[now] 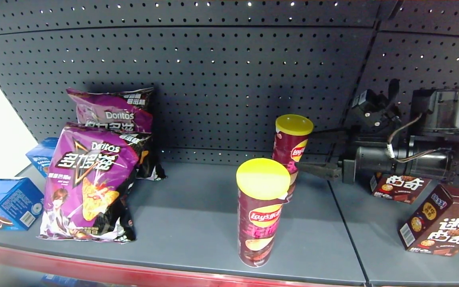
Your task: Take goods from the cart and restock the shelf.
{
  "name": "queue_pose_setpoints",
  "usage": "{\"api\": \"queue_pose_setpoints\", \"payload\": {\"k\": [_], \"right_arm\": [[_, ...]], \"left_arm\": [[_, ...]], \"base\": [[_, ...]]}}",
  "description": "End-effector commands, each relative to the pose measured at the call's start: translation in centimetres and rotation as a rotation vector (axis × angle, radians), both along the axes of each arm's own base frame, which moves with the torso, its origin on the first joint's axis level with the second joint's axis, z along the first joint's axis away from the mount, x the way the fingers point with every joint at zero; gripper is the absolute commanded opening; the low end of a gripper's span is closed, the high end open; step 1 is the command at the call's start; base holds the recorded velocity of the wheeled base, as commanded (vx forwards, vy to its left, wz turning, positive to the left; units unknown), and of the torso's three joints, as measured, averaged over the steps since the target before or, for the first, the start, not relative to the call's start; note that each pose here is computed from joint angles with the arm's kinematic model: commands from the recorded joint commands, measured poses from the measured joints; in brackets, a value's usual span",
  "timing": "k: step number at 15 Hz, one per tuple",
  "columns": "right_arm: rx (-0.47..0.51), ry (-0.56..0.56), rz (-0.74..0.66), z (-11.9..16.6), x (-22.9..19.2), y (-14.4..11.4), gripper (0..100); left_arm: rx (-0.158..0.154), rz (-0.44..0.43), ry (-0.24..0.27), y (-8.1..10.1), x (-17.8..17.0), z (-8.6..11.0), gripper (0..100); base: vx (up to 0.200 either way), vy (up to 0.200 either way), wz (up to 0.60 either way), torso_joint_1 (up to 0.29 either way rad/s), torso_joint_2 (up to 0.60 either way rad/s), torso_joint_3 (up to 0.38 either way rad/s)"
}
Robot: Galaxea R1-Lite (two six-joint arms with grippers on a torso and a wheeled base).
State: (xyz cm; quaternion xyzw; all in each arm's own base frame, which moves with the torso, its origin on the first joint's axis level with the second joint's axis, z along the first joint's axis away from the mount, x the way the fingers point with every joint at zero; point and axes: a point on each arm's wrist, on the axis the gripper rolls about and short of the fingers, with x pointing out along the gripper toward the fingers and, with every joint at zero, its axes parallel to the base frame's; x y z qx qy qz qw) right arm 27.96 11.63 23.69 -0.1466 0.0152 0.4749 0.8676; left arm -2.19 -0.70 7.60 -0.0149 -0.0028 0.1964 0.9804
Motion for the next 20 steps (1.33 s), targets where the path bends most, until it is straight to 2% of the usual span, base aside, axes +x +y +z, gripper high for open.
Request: {"api": "queue_pose_setpoints", "payload": {"k": [1,2,4,5,8,10,12,13,17,20], "right_arm": [[0.016,-0.054,-0.018,2.0,-1.5,-0.5,100],[0.002,-0.072,-0.102,3.3,-3.3,-0.3,100],[0.005,-0.08,-0.118,4.3,-5.3,0.0,100],[0.013,-0.084,-0.216,5.7,-8.6,-0.3,100],[0.066,-0.062,-0.415,6.4,-11.3,-0.9,100],[0.068,-0.069,-0.511,6.2,-11.9,-1.4,100],[0.08,-0.012,-0.612,4.9,-12.0,-1.3,100],[0.084,0.012,-0.67,4.3,-11.7,-0.8,100],[0.092,0.073,-0.705,2.7,-10.2,1.4,100],[0.11,0.099,-0.807,0.4,-6.9,4.0,100]], "left_arm": [[0.0,0.0,0.0,0.0,0.0,0.0,100],[0.0,0.0,0.0,0.0,0.0,0.0,100],[0.0,0.0,0.0,0.0,0.0,0.0,100],[0.0,0.0,0.0,0.0,0.0,0.0,100],[0.0,0.0,0.0,0.0,0.0,0.0,100],[0.0,0.0,0.0,0.0,0.0,0.0,100],[0.0,0.0,0.0,0.0,0.0,0.0,100],[0.0,0.0,0.0,0.0,0.0,0.0,100],[0.0,0.0,0.0,0.0,0.0,0.0,100],[0.0,0.0,0.0,0.0,0.0,0.0,100]], "base": [[0.0,0.0,0.0,0.0,0.0,0.0],[0.0,0.0,0.0,0.0,0.0,0.0],[0.0,0.0,0.0,0.0,0.0,0.0],[0.0,0.0,0.0,0.0,0.0,0.0],[0.0,0.0,0.0,0.0,0.0,0.0],[0.0,0.0,0.0,0.0,0.0,0.0],[0.0,0.0,0.0,0.0,0.0,0.0],[0.0,0.0,0.0,0.0,0.0,0.0],[0.0,0.0,0.0,0.0,0.0,0.0],[0.0,0.0,0.0,0.0,0.0,0.0]]}}
